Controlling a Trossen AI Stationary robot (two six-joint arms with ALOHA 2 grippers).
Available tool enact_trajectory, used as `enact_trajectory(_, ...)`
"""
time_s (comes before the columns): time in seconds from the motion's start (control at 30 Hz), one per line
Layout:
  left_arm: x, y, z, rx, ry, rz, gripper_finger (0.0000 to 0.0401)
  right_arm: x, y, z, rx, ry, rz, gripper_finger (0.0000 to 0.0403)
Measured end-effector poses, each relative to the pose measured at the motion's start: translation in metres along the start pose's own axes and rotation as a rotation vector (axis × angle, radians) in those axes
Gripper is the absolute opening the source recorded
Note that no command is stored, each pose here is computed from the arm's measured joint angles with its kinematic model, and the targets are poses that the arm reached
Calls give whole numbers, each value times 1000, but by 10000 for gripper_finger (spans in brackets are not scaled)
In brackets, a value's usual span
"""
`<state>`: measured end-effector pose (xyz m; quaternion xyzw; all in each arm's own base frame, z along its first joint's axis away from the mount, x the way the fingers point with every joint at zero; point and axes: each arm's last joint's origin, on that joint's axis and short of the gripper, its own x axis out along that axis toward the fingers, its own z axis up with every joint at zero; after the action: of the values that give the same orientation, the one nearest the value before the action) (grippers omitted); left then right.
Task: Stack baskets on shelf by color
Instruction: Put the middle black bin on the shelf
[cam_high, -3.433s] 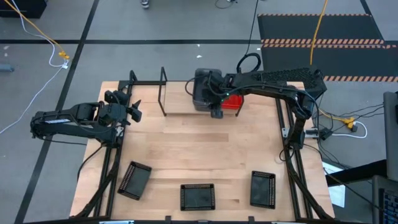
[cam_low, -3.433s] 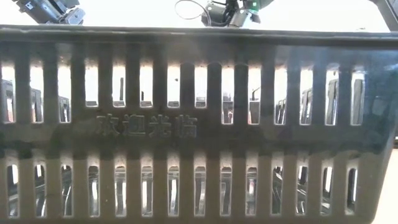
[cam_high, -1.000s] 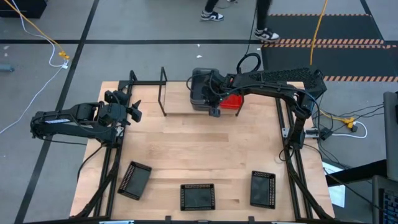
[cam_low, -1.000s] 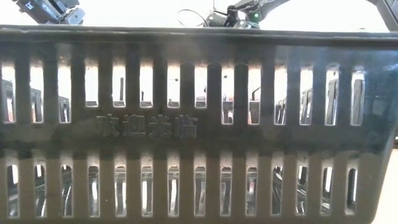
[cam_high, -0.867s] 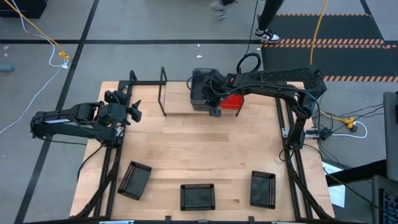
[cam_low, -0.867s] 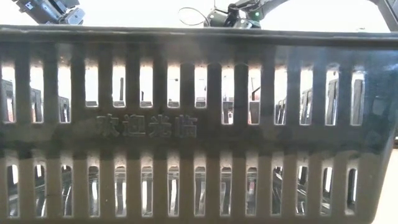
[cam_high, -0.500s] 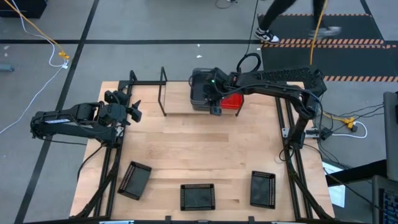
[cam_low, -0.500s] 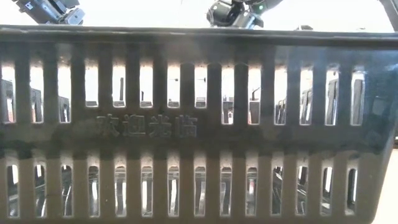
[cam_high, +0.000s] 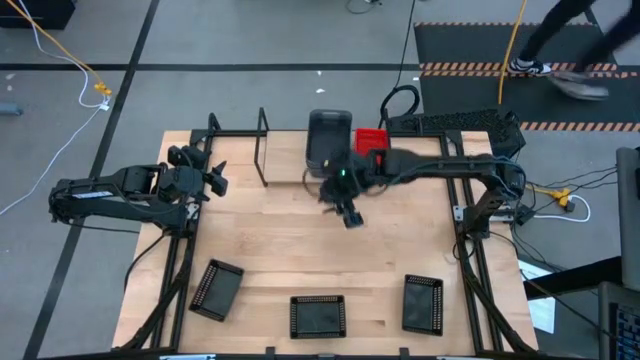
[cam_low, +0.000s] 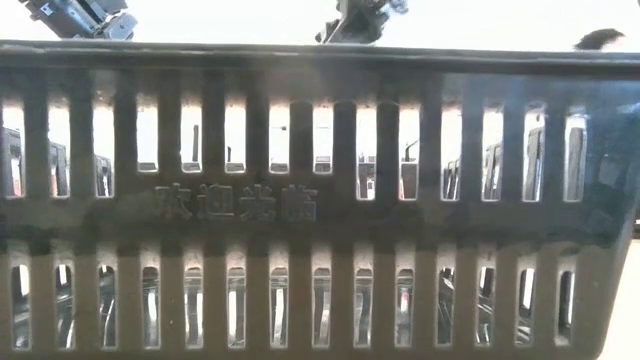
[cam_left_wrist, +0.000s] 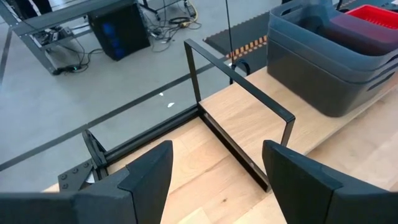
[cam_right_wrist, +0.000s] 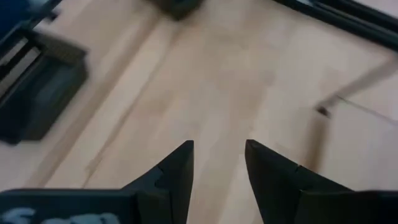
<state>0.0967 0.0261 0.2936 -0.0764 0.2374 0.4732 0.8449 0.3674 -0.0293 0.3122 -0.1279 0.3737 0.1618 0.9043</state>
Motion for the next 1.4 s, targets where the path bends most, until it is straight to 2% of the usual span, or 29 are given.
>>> enact_trajectory(0.2,2,-1,-4,-46,28,-13,250,28,46,-3,-290,6,101,140)
enact_trajectory(0.33,13,-7,-23,-87,88,-13,250,45,74,-10,-527,-8,157,139)
enact_trajectory(0.53,21,-16,-49,-218,225,-102,250,55,109,-10,-719,-58,210,139)
enact_trajectory(0.67,23,-37,-56,-320,243,-292,250,56,130,-5,-774,-112,269,139)
enact_trajectory(0.8,21,-69,-55,-307,161,-519,250,57,152,-1,-797,-199,399,139)
enact_trajectory(0.93,12,-94,-48,-278,90,-660,250,67,167,-1,-813,-206,432,139)
enact_trajectory(1.17,-2,-123,-37,-202,12,-729,250,101,185,-7,-834,-212,477,139)
enact_trajectory(1.4,-7,-133,-30,-128,-31,-712,250,108,186,-14,-764,-175,561,139)
